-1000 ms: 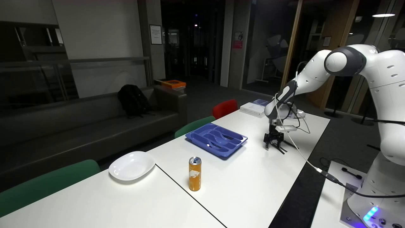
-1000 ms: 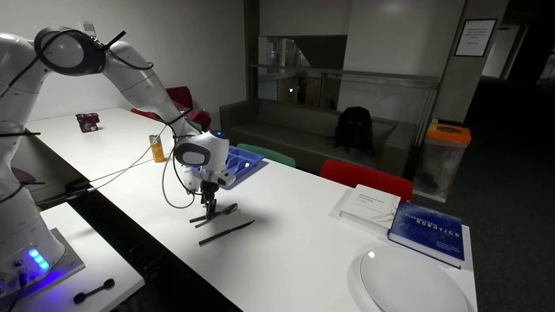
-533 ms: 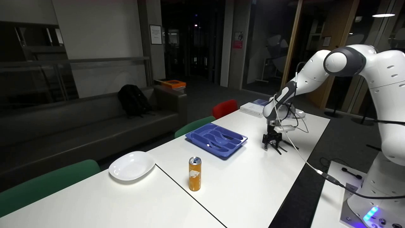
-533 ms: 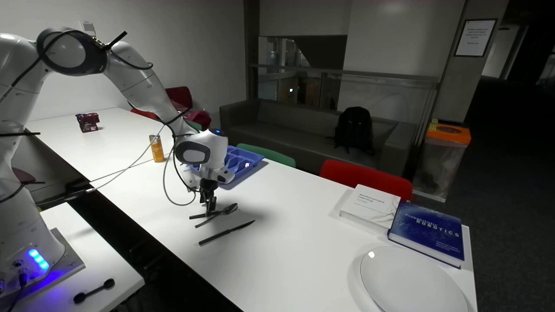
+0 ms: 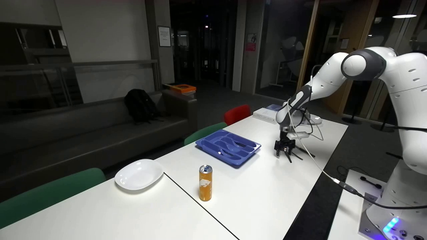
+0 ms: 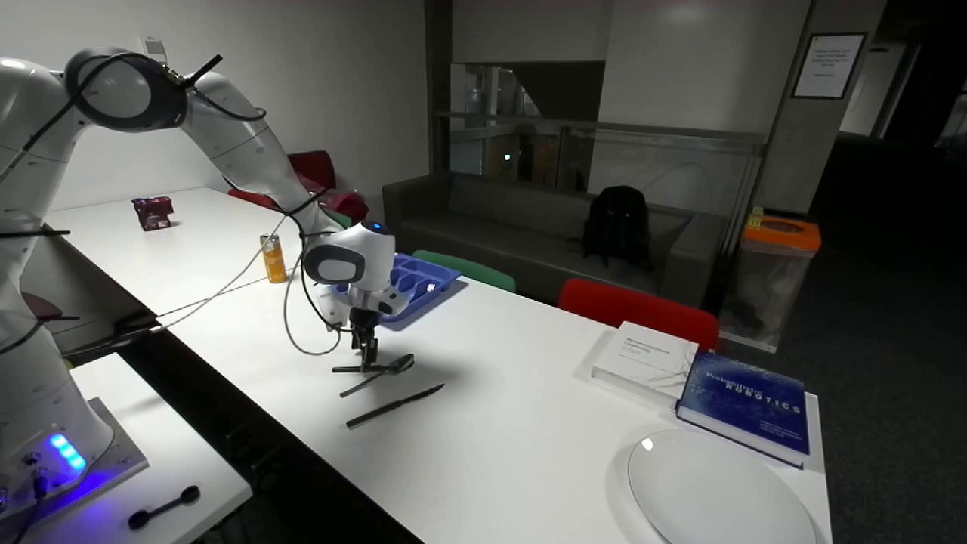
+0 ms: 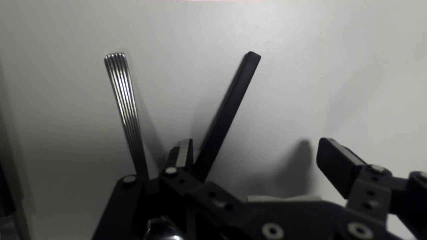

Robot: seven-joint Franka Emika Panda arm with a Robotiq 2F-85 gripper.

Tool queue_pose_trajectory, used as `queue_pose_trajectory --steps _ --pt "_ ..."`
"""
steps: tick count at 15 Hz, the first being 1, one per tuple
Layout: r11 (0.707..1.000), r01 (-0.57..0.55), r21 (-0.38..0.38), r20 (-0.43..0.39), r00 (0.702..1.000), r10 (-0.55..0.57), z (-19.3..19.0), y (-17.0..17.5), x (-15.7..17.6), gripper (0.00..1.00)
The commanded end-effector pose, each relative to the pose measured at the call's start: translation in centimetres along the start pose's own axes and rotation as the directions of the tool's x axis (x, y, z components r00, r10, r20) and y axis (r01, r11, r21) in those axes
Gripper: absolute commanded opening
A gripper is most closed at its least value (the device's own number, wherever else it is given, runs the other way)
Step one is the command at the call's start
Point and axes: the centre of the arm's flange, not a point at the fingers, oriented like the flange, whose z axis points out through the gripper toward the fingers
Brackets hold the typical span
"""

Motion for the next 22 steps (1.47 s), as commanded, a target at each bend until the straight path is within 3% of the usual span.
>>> queue_pose_trajectory --steps 1,5,7,11,14,19,20,21,22 --pt "0.994 -0.067 0.091 -0.074 0.995 0.073 -1.0 0.8 0.1 1.00" --pt "0.969 -0.166 0.185 -0.137 0.972 0.192 -1.1 1.8 -0.1 1.00" --pt "0.943 -0.229 0.242 -0.174 0.946 0.274 -1.0 2.2 -0.6 1.00" --pt "0.863 -0.368 0.346 -0.196 0.871 0.450 -0.3 2.0 -1.8 1.00" --pt "0.822 -0.446 0.354 -0.199 0.823 0.532 0.1 1.6 -2.4 1.00" --pt "0.785 -0.501 0.363 -0.210 0.777 0.593 0.2 1.4 -2.8 1.00" --pt "0.781 -0.510 0.361 -0.209 0.772 0.600 0.3 1.4 -2.9 0.97" --pt "0.777 -0.516 0.361 -0.206 0.768 0.606 0.3 1.3 -2.9 0.73" --pt "0.773 -0.521 0.361 -0.204 0.765 0.611 0.3 1.4 -2.9 0.72"
